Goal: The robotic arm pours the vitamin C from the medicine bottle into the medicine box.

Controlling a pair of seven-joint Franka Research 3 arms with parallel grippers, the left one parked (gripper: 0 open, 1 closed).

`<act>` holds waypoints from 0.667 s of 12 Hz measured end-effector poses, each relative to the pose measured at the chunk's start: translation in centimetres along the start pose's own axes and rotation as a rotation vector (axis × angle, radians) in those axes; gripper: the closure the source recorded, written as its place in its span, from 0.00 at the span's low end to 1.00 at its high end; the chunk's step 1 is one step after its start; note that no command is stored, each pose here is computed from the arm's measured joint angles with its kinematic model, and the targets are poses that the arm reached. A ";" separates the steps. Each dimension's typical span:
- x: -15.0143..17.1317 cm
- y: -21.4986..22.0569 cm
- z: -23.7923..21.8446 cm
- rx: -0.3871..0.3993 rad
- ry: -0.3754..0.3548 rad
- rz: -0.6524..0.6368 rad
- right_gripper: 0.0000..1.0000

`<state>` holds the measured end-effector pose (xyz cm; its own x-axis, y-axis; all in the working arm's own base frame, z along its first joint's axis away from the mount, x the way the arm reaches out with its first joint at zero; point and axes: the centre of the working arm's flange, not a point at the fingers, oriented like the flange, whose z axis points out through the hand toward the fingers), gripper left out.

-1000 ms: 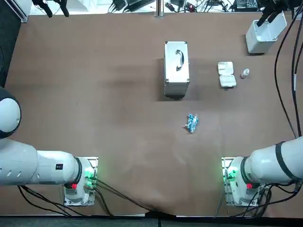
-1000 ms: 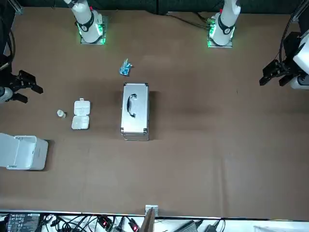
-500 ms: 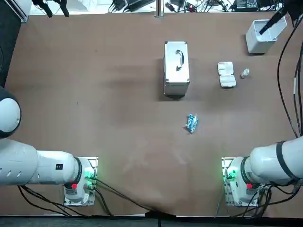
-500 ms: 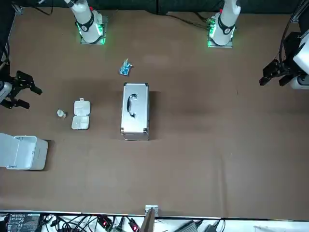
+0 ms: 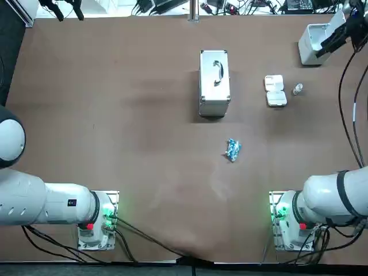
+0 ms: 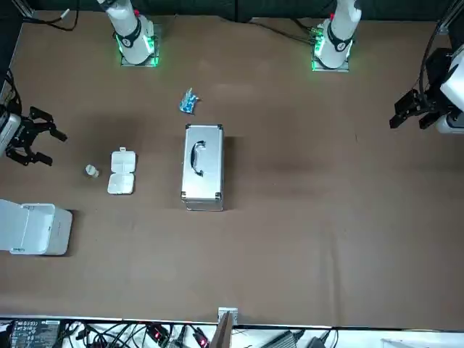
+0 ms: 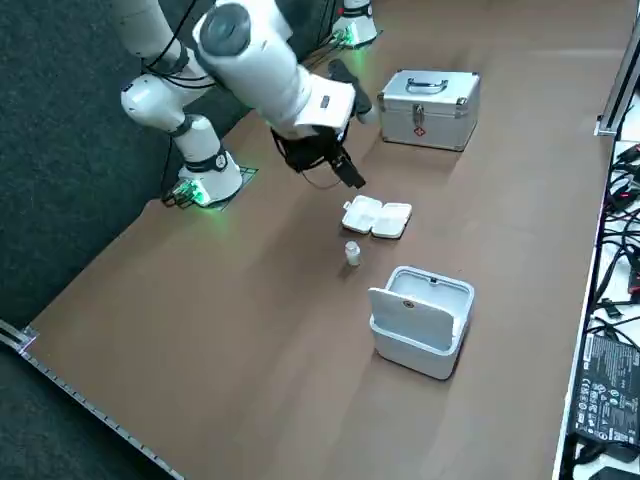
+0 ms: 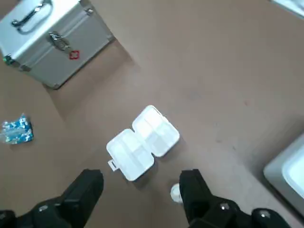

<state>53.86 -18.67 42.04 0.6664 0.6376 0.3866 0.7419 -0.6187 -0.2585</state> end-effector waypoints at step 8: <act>-8.7 2.4 4.7 0.032 0.288 -0.244 0.00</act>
<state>50.15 -23.55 33.91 0.4252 0.6059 0.6724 0.8810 -0.4473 -0.1541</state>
